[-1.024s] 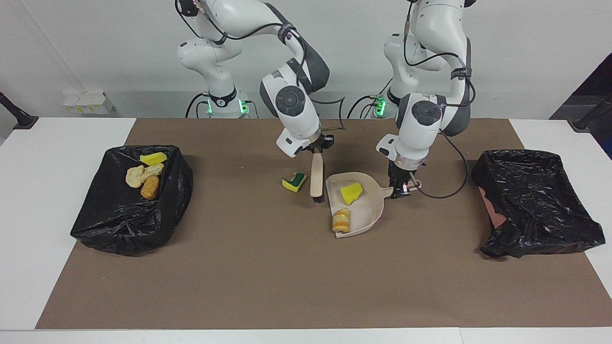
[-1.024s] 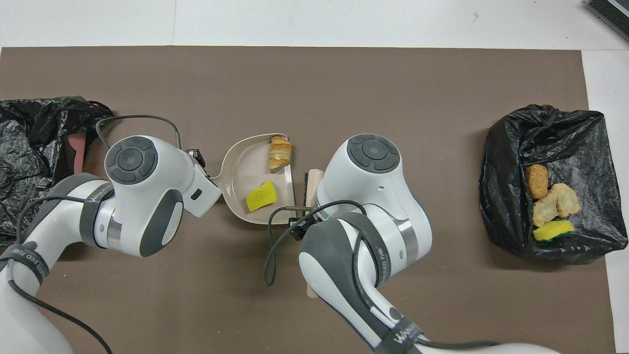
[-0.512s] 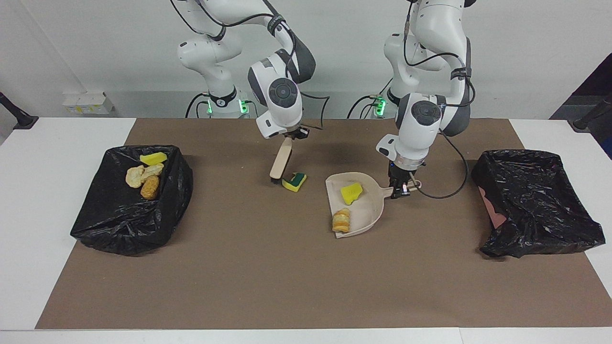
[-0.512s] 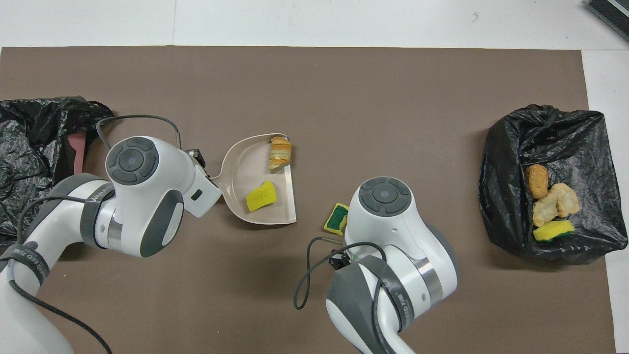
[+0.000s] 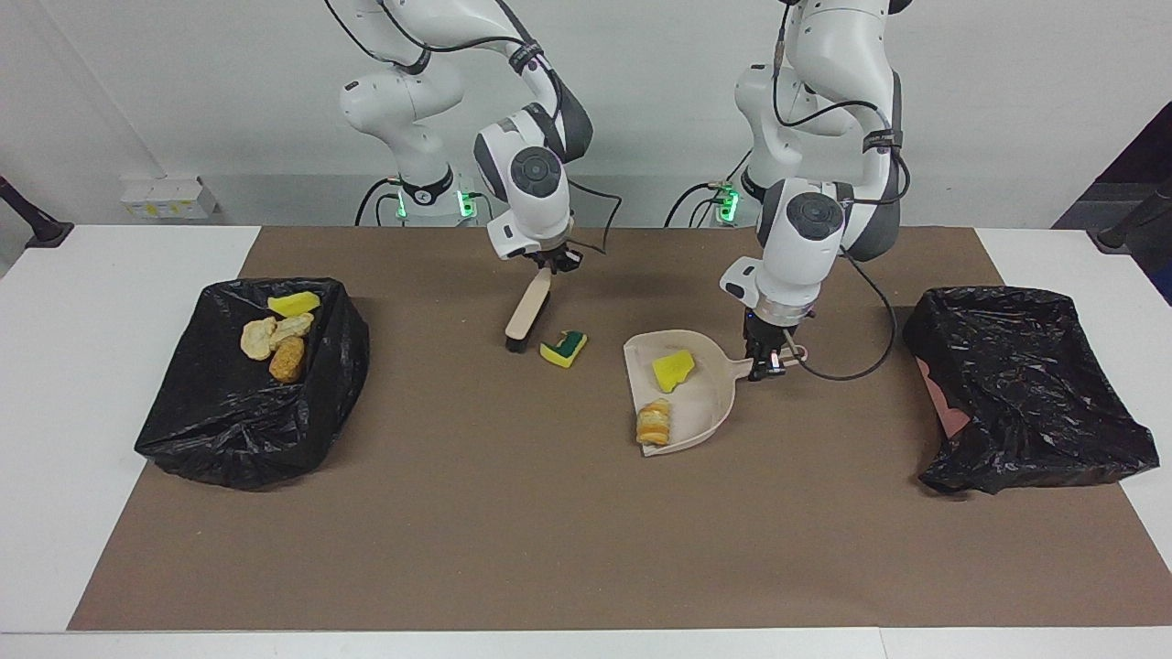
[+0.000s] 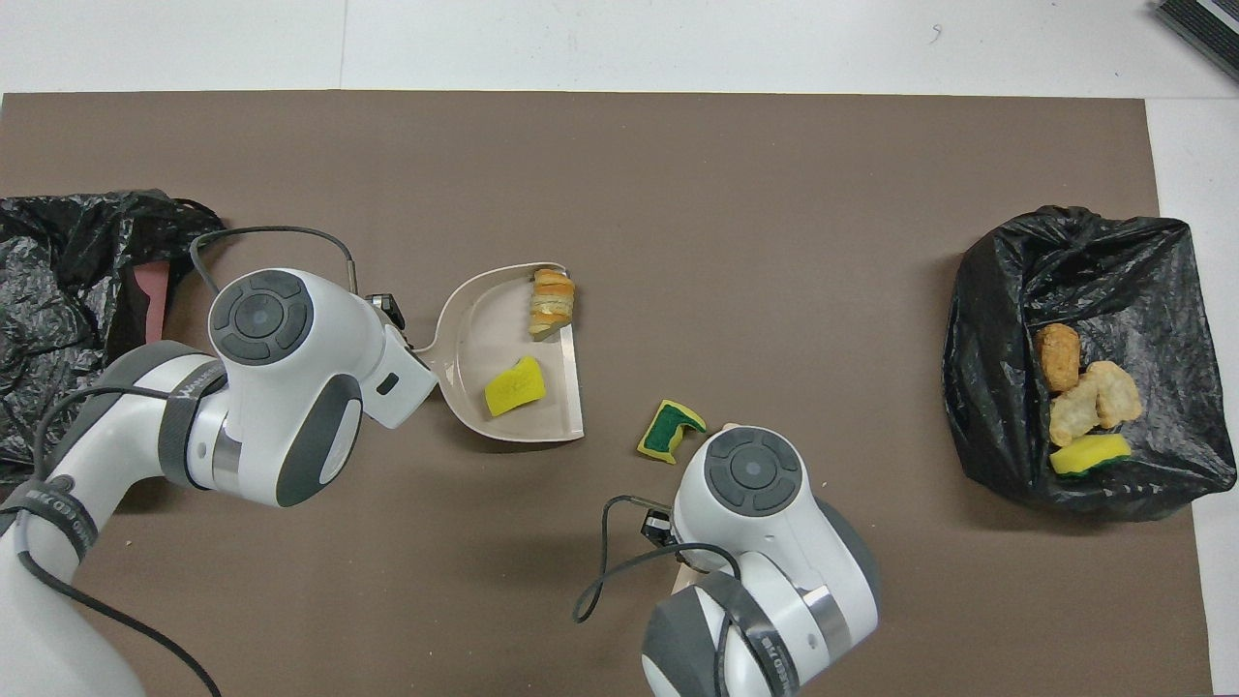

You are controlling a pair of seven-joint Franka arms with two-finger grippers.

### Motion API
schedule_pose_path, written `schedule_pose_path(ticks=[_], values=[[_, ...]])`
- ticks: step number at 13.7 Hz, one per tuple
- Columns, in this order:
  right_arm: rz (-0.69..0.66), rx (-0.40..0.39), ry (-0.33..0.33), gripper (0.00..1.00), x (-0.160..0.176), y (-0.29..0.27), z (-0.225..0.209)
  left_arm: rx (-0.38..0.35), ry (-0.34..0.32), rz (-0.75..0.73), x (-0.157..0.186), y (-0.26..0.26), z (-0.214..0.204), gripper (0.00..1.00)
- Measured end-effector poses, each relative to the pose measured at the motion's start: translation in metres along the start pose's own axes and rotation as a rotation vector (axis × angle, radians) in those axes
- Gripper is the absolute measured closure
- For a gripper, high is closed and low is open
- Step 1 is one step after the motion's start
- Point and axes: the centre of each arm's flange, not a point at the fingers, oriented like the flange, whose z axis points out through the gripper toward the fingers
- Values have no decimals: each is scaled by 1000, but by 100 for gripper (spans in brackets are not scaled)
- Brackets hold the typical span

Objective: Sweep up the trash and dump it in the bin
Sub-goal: 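Sweep the last green sponge into the dustpan with the right gripper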

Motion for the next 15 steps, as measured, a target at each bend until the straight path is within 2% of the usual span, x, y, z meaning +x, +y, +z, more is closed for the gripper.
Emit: schedule_pose_path(ticks=[3,8,10,13,15], values=[[-8,34,21,75,8,-20,-6,1,0,0,0,0,0,68],[-95,97,43,75,17,-90,-24,1,0,0,0,0,0,68],[-166,121,35,75,20,-111,-26,1,0,0,0,0,0,68],[-260,218,-17,75,20,-131,-40,2,0,0,0,0,0,68],[-282,260,-23,75,19,-139,-54,4,1,0,0,0,0,68]])
